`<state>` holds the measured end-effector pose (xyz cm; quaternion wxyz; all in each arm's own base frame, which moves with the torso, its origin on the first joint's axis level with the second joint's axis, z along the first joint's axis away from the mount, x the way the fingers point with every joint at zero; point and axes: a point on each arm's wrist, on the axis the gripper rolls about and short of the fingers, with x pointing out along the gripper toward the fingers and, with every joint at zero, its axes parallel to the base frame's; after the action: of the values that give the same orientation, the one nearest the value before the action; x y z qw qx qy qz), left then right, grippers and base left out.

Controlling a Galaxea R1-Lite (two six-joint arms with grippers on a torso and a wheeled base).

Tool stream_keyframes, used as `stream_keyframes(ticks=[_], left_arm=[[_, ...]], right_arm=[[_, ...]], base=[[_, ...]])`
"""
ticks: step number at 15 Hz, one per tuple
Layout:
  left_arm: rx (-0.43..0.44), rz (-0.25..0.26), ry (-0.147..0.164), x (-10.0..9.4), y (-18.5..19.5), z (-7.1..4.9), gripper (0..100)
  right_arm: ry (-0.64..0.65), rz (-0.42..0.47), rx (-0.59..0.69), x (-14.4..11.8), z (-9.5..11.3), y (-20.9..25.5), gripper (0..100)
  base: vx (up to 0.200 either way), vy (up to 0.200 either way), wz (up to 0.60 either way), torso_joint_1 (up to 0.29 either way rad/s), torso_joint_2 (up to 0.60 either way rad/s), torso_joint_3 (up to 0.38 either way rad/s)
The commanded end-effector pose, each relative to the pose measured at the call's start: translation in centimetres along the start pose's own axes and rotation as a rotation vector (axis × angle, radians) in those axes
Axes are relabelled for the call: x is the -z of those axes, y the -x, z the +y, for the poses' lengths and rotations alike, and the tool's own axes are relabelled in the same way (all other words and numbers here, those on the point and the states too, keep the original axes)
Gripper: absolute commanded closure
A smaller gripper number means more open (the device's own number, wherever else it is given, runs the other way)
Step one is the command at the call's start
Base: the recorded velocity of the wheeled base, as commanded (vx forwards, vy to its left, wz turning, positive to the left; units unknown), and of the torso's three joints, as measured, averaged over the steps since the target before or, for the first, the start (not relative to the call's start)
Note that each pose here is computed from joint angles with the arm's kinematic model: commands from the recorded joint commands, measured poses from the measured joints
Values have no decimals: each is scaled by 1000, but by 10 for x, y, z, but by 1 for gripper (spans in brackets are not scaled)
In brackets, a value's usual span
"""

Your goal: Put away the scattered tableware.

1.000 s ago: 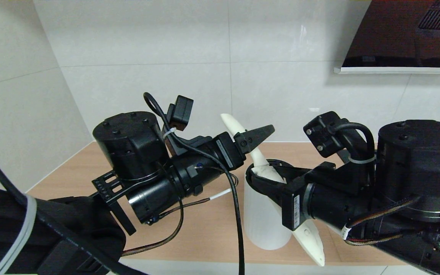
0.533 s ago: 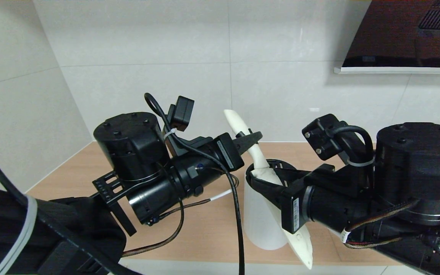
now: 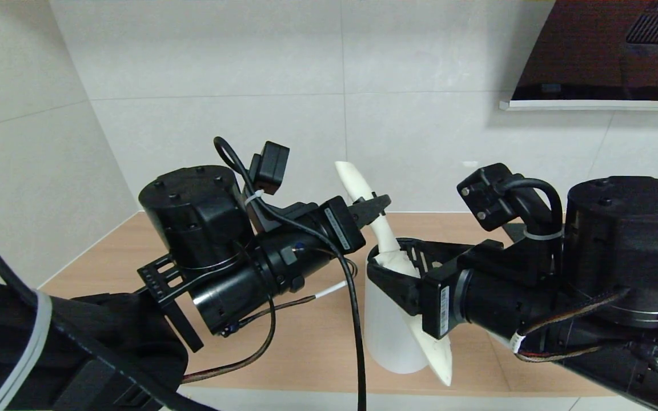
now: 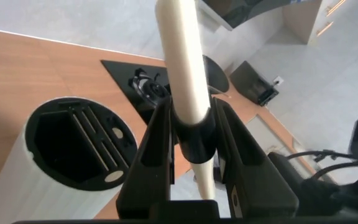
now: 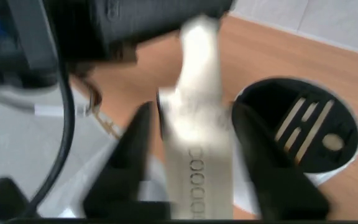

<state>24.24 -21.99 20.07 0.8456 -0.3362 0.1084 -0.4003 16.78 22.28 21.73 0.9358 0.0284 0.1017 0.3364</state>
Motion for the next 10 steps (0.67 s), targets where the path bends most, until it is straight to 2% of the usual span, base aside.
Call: stream_keyframes(ticks=[1,4,5,6,7,8,9,10], left_arm=[[-4,-23,-1,-6,0,-7,100],[-37,-58,-4,-21,5,-26,100],[-79,-85,-32,-32,5,-34,100],[-106,-111,-52,-37,3,-37,100],[-157,-165,-101,-51,-5,-45,100],[-172,-169,-127,-57,-9,-48,100],[-198,-167,-190,-69,-18,-51,100],[-227,-186,-245,-78,-27,-53,100]], right_arm=[[-1,1,0,0,0,0,0],[-8,-41,0,-7,-1,7,0],[-18,-78,15,-16,-6,16,0],[-20,-92,29,-20,-11,20,0],[-31,-135,57,-30,-23,34,0],[-34,-148,78,-34,-29,38,0],[-40,-172,109,-41,-39,50,0],[-43,-176,139,-45,-46,58,0]], base=[[0,0,0,0,0,0],[0,0,0,0,0,0],[0,0,0,0,0,0],[0,0,0,0,0,0],[0,0,0,0,0,0],[0,0,0,0,0,0],[0,0,0,0,0,0],[0,0,0,0,0,0]])
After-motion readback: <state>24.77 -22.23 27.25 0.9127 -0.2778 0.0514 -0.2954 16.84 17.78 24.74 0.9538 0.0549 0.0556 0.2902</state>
